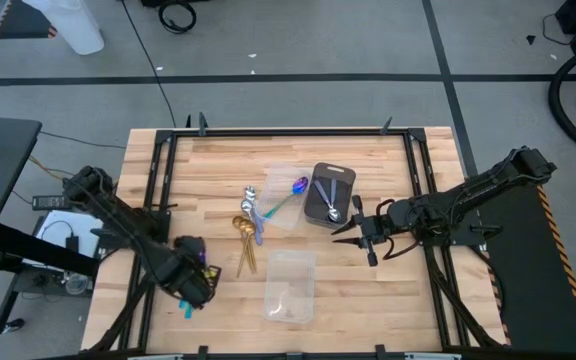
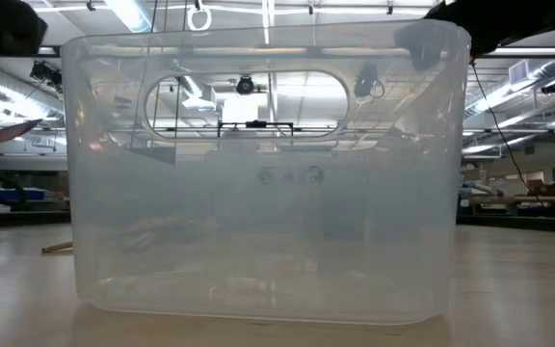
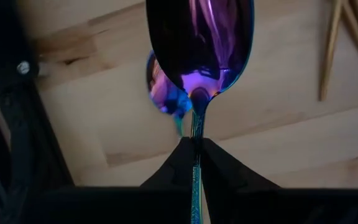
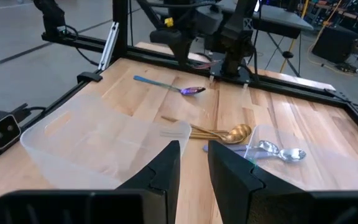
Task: Sort silverware by color (type)
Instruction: Put the blue spoon into the top transparent bin
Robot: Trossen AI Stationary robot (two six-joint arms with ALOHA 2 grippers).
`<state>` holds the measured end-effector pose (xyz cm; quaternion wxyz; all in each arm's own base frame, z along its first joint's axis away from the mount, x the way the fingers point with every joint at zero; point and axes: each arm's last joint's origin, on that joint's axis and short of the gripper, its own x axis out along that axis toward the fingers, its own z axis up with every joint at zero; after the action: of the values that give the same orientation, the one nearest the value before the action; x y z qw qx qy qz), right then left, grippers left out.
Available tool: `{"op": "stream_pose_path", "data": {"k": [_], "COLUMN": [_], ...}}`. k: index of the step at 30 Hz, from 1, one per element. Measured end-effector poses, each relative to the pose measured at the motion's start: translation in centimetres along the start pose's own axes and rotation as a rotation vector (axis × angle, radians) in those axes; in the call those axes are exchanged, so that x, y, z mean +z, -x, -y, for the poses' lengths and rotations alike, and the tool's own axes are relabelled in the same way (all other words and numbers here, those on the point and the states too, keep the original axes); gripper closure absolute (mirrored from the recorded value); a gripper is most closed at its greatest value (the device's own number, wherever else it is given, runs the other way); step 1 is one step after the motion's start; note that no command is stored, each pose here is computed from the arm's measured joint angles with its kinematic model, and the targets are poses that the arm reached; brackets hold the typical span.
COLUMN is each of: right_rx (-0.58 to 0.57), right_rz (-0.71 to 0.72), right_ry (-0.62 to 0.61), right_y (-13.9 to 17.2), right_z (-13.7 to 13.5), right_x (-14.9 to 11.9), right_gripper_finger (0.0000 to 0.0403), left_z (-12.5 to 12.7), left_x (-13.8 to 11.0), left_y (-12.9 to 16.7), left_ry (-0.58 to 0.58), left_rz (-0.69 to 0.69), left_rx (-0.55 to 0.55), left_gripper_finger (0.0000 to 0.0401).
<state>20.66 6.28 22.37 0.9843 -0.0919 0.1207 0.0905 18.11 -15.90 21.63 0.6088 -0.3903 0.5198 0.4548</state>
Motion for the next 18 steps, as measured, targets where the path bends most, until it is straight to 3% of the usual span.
{"op": "stream_pose_path", "data": {"k": [18], "right_rx": [0.004], "right_rz": [-0.01], "right_ry": [0.013], "right_y": [0.0], "right_z": [0.0], "right_x": [-0.1], "right_gripper_finger": [0.0309], "left_z": [3.0], "left_x": [6.3], "left_y": [-1.0], "left_ry": [-0.099], "left_rz": [-0.023], "left_rx": [-0.064], "left_gripper_finger": [0.0379]}}
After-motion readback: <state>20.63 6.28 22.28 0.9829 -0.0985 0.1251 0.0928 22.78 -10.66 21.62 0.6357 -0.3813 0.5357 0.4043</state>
